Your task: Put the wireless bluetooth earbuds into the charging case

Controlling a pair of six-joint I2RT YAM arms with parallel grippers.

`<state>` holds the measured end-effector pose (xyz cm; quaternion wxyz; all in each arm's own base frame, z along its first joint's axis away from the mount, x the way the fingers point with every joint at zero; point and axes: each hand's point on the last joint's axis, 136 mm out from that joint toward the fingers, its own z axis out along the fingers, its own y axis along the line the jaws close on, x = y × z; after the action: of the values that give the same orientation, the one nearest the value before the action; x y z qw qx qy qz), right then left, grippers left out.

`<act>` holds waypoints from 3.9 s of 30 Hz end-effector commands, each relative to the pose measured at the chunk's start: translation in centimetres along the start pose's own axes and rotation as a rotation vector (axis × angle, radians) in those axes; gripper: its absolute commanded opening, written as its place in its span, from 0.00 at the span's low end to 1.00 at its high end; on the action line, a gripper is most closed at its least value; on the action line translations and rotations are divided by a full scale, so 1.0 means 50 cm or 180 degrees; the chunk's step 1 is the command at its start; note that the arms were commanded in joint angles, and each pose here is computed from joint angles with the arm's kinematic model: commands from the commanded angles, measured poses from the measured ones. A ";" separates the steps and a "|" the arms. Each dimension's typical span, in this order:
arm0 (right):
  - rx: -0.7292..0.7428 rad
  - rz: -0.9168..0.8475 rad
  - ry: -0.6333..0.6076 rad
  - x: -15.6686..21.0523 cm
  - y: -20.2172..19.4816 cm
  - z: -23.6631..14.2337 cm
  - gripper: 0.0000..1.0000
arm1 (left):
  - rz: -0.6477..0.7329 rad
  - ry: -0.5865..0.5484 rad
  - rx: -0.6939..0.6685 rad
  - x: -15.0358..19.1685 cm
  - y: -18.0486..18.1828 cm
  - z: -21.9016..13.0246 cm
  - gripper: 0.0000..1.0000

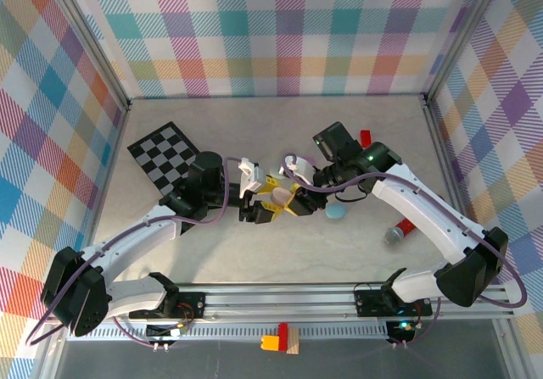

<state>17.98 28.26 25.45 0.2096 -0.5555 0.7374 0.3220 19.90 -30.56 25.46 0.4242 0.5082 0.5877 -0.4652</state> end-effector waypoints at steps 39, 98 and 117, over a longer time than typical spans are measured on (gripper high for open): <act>0.0306 0.0107 -0.0252 -0.020 -0.036 -0.016 0.64 | 0.0212 -0.0080 -0.0067 -0.004 0.005 0.005 0.53; -0.0240 -0.1260 0.1163 0.237 0.004 0.413 0.47 | -0.2034 -0.0911 -0.3670 0.180 0.328 -0.404 1.00; -0.0403 -0.0362 -0.0183 0.081 -0.023 0.147 0.07 | -0.1000 -0.0762 -0.1226 0.052 0.113 -0.169 1.00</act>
<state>19.83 30.63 15.31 0.2496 -0.6131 0.6865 0.3010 28.92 -17.47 20.26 0.5080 0.1309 0.7566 -0.3904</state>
